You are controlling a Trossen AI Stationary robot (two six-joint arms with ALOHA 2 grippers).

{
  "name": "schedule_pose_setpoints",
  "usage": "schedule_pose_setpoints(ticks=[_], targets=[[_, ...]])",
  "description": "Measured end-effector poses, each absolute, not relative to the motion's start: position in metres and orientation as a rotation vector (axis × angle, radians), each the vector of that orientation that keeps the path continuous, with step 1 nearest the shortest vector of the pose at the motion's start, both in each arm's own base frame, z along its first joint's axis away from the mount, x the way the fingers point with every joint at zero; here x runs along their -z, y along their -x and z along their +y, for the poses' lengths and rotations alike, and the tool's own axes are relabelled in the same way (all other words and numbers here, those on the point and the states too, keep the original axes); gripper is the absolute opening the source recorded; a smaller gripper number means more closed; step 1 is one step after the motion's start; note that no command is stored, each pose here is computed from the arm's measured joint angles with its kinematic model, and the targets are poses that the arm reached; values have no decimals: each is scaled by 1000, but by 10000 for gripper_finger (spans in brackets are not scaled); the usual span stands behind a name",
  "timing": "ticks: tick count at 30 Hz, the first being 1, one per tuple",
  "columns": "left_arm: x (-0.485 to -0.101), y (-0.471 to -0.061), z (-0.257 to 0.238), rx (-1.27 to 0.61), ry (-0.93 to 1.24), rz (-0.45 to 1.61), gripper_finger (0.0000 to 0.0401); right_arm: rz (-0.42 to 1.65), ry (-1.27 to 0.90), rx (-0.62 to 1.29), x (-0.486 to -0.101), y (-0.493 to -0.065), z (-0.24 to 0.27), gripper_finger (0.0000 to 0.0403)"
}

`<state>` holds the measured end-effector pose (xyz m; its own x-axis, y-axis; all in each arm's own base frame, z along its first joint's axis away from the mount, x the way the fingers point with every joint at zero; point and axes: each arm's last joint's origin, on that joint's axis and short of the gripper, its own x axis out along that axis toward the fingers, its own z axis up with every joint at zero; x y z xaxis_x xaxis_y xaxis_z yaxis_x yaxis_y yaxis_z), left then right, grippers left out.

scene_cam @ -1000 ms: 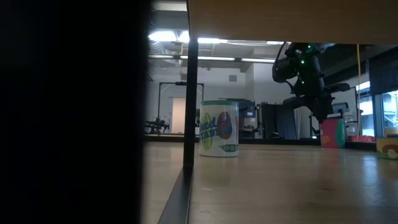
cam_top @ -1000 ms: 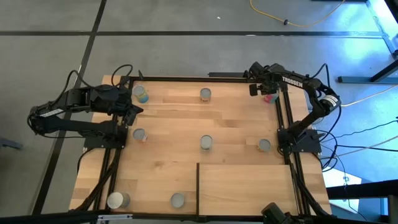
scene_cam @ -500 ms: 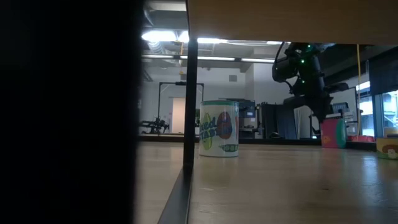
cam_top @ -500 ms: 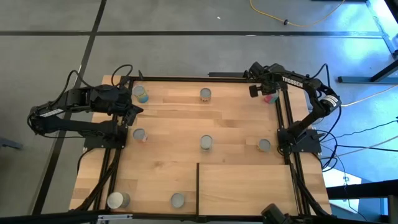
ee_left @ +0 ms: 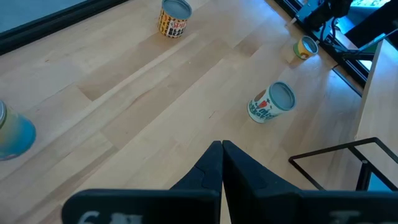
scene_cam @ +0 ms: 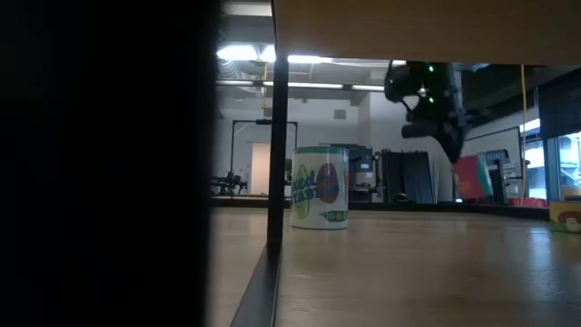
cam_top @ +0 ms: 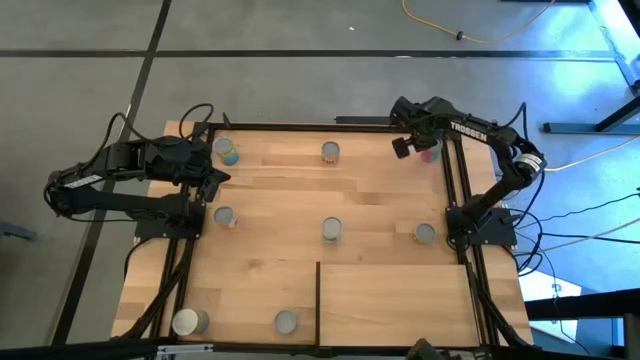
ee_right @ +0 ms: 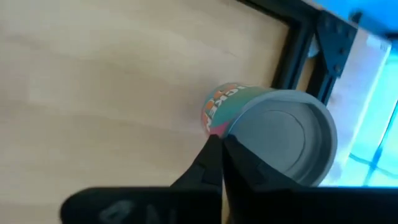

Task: Pick and place cans onto a shelf
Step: Put the pink canned chicken soup on the shelf

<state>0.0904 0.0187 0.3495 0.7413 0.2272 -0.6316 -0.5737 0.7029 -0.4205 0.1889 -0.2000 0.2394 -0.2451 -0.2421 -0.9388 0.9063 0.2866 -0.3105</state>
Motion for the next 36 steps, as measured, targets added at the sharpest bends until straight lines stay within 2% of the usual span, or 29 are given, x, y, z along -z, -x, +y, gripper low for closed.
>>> schedule_pose_setpoints(ticks=[14, 25, 36], targets=[[-349, -90, 19, -473, 643, 582, 0, 1411, -292, 905, -316, -242, -147, 0], [-349, -90, 19, -474, 643, 585, 0, 1384, -1, 593, -355, -269, -81, 0], [-349, -90, 19, -474, 643, 586, 0, 1258, 52, 340, -392, -274, -1, 0]])
